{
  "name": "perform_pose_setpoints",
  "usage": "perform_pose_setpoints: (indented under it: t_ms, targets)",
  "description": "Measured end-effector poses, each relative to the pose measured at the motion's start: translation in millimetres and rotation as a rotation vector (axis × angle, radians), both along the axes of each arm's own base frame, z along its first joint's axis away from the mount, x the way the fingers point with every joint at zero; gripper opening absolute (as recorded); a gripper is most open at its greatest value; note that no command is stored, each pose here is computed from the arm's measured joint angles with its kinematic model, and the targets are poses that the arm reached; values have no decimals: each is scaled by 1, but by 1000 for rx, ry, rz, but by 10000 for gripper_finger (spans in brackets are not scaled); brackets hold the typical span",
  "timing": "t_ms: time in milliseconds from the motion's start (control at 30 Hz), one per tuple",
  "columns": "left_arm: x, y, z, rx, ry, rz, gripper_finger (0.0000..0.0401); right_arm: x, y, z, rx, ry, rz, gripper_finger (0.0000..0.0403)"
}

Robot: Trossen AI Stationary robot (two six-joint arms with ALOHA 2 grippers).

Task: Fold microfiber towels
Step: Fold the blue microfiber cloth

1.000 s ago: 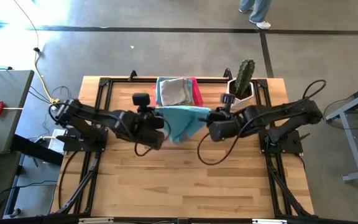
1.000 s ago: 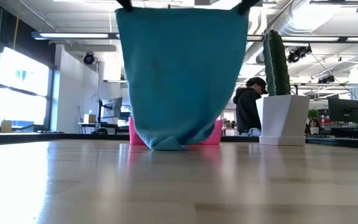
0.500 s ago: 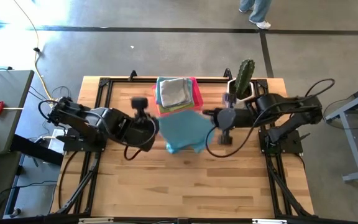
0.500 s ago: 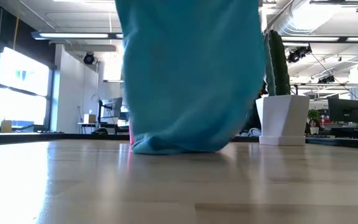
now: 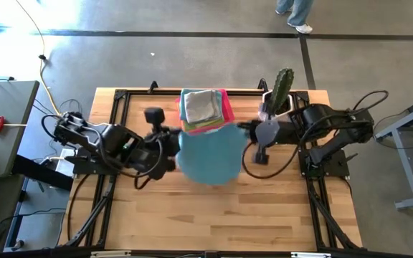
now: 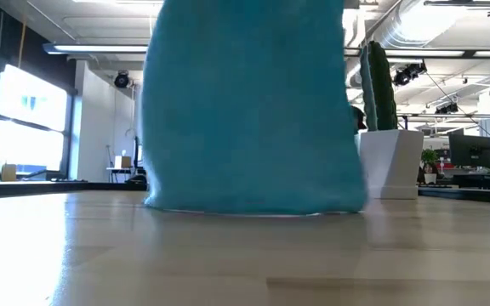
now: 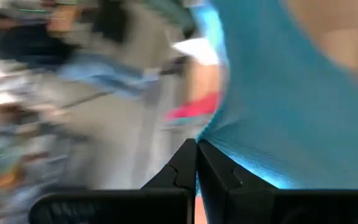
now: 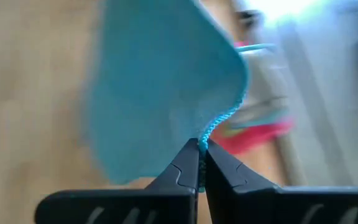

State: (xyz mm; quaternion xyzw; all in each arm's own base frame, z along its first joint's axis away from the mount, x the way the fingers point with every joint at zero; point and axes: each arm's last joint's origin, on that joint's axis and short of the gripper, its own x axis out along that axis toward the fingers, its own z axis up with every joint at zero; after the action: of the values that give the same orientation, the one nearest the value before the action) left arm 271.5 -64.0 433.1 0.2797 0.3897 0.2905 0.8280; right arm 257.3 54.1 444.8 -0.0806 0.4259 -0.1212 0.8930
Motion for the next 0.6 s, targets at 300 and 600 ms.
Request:
perform_pose_setpoints:
  t_ms: [300,600]
  targets:
    - [0,2,-1,-67,38,-35,0,-3,-3,-6,-143,107,36,0]
    - [7,42,3,251,137,147,0,-3,-25,0,-557,185,-47,0]
